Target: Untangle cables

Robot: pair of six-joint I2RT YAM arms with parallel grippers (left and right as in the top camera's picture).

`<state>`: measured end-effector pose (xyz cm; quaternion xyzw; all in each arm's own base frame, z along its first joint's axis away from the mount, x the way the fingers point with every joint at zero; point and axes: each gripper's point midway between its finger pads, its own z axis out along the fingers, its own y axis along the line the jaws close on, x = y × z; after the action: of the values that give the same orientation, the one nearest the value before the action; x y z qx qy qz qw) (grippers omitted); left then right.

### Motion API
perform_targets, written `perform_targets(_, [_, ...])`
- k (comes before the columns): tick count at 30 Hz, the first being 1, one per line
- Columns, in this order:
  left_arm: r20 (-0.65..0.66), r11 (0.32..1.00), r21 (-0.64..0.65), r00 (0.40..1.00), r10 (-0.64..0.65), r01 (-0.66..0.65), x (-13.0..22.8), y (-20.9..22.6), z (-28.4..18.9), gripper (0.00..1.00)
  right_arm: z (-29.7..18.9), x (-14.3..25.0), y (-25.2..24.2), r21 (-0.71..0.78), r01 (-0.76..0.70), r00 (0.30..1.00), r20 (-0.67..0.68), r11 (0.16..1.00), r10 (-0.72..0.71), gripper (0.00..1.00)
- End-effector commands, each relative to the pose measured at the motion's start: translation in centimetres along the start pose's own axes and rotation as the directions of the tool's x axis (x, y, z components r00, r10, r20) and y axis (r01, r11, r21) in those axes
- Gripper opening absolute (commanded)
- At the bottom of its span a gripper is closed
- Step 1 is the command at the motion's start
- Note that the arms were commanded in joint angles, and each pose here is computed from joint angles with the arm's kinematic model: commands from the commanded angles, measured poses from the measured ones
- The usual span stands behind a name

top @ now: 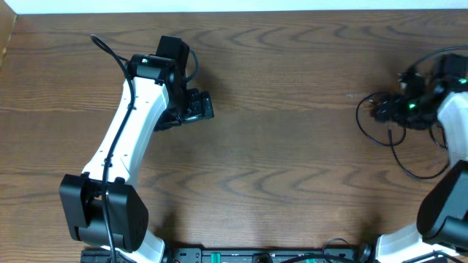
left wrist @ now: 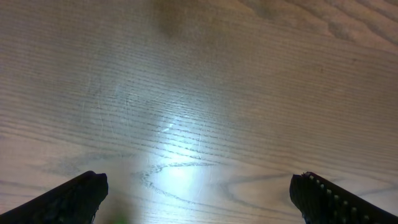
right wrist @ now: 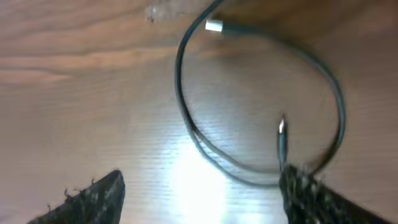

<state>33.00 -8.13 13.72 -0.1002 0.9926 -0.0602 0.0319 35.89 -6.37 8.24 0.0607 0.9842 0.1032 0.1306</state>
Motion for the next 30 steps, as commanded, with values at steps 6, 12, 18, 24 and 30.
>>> perform_targets(6, [0.001,1.000,-0.005,1.000,0.020,-0.020,0.2,0.0,-0.2,0.99,6.2,3.3,1.8,0.064,0.395,0.918,-0.042,0.916,-0.393,0.72])
perform_targets(12, [-0.002,1.000,-0.006,1.000,0.020,-0.020,0.2,0.1,-0.2,0.99,7.9,5.5,-0.5,0.151,0.393,0.919,-0.099,0.907,-0.382,0.57])
perform_targets(18, [-0.003,1.000,-0.006,1.000,0.020,-0.020,0.2,0.1,-0.2,0.99,7.3,7.3,-2.6,0.239,0.351,0.931,-0.196,0.905,-0.309,0.38])
perform_targets(24, [-0.003,1.000,-0.006,1.000,0.020,-0.020,0.2,0.1,-0.2,0.99,6.1,8.5,-5.3,0.393,0.301,0.942,-0.266,0.869,-0.206,0.15])
perform_targets(30, [-0.003,1.000,-0.006,1.000,0.020,-0.020,0.2,0.1,-0.2,0.99,6.4,8.6,-4.7,0.359,0.296,0.942,-0.260,0.885,-0.210,0.01])
